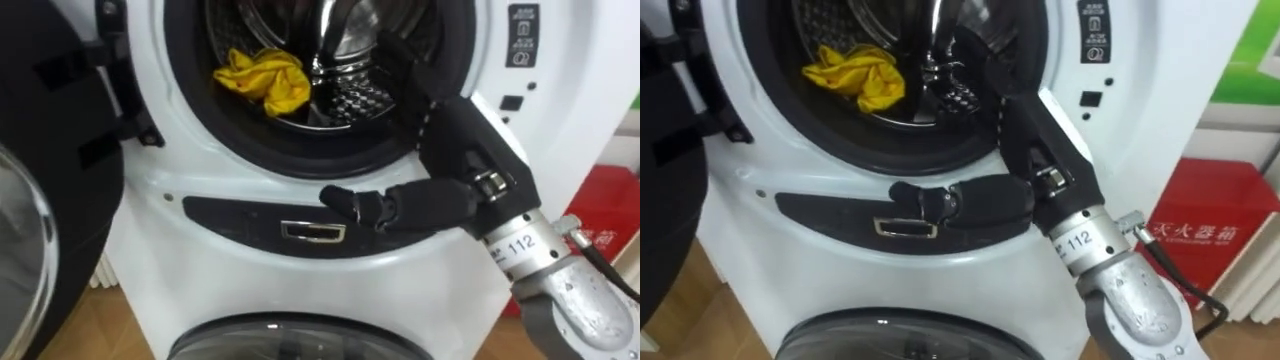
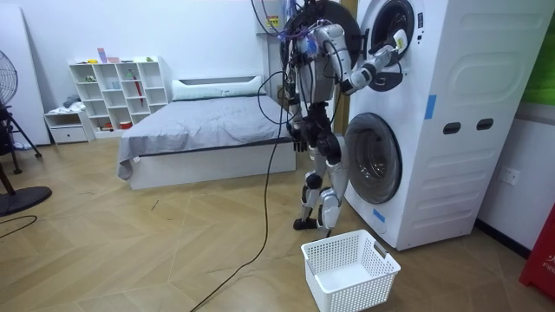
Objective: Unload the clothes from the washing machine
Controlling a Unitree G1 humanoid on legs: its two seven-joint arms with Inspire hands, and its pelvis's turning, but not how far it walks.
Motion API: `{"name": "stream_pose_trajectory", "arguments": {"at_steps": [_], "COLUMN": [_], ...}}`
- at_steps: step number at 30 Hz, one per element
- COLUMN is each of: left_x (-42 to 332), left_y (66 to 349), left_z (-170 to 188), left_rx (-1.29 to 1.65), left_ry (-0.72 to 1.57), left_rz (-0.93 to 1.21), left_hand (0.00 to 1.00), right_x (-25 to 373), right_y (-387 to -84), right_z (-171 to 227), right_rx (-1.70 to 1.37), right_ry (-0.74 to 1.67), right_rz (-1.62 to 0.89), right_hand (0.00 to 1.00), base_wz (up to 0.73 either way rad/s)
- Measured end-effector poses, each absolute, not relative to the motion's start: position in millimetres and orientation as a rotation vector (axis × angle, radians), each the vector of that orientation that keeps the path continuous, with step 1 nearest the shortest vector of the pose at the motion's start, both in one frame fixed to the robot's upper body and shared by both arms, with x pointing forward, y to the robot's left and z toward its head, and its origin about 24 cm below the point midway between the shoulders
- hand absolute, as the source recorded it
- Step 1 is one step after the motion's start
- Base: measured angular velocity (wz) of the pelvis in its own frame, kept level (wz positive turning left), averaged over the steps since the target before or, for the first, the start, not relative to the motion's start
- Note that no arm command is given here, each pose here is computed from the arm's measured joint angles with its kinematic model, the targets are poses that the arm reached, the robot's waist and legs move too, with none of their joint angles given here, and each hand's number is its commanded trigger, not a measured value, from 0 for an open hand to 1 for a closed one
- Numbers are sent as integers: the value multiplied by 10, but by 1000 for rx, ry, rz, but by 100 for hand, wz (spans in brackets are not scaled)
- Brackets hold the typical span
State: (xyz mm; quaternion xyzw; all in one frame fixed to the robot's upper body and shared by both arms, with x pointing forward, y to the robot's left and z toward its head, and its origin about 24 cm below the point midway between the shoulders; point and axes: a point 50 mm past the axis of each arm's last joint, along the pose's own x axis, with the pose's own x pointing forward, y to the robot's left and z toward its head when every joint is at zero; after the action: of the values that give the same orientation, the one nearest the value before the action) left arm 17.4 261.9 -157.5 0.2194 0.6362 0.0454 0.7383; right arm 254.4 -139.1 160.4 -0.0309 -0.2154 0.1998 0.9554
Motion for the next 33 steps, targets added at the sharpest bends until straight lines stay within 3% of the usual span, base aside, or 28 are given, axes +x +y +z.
{"name": "stream_pose_trajectory", "arguments": {"at_steps": [33], "left_x": [200], "left_y": [2541], "left_z": [-1598], "left_rx": [485], "left_ry": [1368], "left_rz": [38], "left_hand": [0], "right_x": [2438], "right_y": [-1237], "right_z": [1721], "right_rx": [178], "right_ry": [-452], "right_rz": [559], "right_hand": [0], "base_wz": [-2]}}
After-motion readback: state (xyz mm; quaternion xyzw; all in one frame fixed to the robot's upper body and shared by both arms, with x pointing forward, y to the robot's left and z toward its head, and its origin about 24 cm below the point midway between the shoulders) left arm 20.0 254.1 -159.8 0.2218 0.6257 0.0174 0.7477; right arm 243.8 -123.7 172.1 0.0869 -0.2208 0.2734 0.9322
